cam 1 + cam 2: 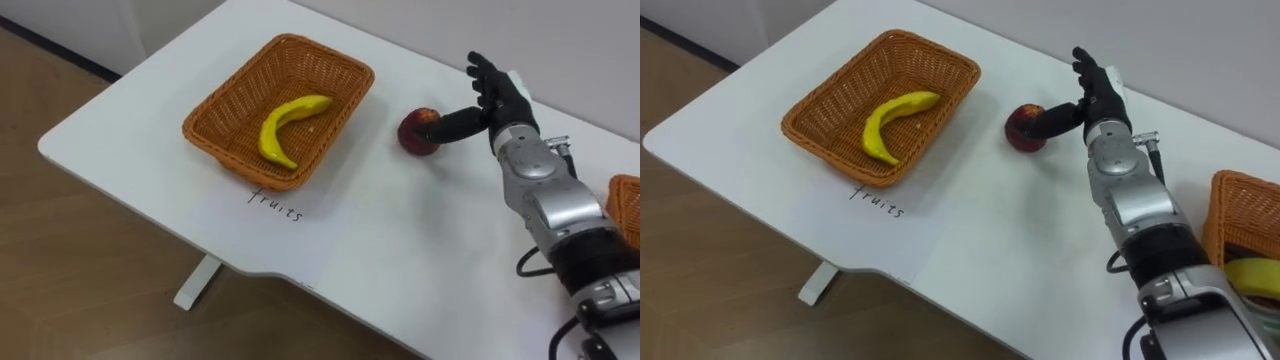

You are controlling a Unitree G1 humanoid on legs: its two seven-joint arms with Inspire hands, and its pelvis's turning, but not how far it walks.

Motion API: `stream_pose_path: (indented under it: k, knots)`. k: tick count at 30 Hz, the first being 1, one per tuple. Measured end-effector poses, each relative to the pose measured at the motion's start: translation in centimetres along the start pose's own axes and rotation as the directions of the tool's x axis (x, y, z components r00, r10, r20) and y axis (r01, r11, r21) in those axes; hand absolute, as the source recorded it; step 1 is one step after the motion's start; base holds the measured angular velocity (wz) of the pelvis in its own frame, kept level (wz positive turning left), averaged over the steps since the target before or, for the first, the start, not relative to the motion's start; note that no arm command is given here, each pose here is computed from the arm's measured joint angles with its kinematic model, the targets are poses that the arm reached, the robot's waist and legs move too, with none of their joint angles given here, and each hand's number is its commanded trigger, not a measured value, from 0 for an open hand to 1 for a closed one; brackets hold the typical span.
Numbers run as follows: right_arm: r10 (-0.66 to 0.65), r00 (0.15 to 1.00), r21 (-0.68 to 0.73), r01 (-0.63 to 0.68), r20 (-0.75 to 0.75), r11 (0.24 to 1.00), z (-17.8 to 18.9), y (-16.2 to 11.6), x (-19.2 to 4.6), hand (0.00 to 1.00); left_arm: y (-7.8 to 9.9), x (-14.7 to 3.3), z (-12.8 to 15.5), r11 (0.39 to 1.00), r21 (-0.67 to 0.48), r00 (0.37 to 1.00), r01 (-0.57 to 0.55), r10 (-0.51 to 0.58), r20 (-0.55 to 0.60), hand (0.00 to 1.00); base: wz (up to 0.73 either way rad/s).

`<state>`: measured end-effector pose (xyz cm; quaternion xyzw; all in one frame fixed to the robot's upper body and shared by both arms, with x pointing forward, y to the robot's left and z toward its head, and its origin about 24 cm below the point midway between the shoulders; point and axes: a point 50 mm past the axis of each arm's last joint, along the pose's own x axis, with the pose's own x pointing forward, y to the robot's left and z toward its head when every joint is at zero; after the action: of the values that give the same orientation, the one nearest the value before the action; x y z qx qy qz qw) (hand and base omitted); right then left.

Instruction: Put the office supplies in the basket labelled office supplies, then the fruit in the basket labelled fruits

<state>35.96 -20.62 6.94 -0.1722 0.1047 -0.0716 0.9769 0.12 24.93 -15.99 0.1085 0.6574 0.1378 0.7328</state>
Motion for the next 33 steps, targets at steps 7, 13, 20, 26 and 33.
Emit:
stream_pose_path:
  k: [7,13,20,26,33]
  knots:
    - [-0.013,1.0,0.001,0.013,0.0,1.0,0.0,-0.1,0.0,0.0,-0.4,0.0,0.1,0.999,0.024,1.0,0.024,-0.024,0.005,0.0,0.03]
    - [-0.016,1.0,0.0,0.016,-0.009,1.0,-0.3,-0.1,0.0,0.0,-0.7,-0.1,0.1,0.998,0.047,0.999,0.038,-0.038,0.007,0.0,0.03]
    - [-0.017,1.0,0.002,0.017,-0.004,1.0,-0.4,-0.2,0.0,0.0,-0.9,-0.1,0.2,0.997,0.059,0.999,0.043,-0.044,0.013,0.0,0.02]
    - [-0.017,1.0,0.003,0.017,-0.002,1.0,-0.4,-0.1,0.0,0.0,-1.0,-0.1,0.2,0.996,0.066,0.999,0.051,-0.052,0.014,0.0,0.0]
    - [-0.014,1.0,-0.001,0.014,-0.002,1.0,-0.4,-0.1,0.0,0.0,-1.0,-0.1,0.4,0.996,0.067,0.998,0.066,-0.067,0.019,0.0,0.0]
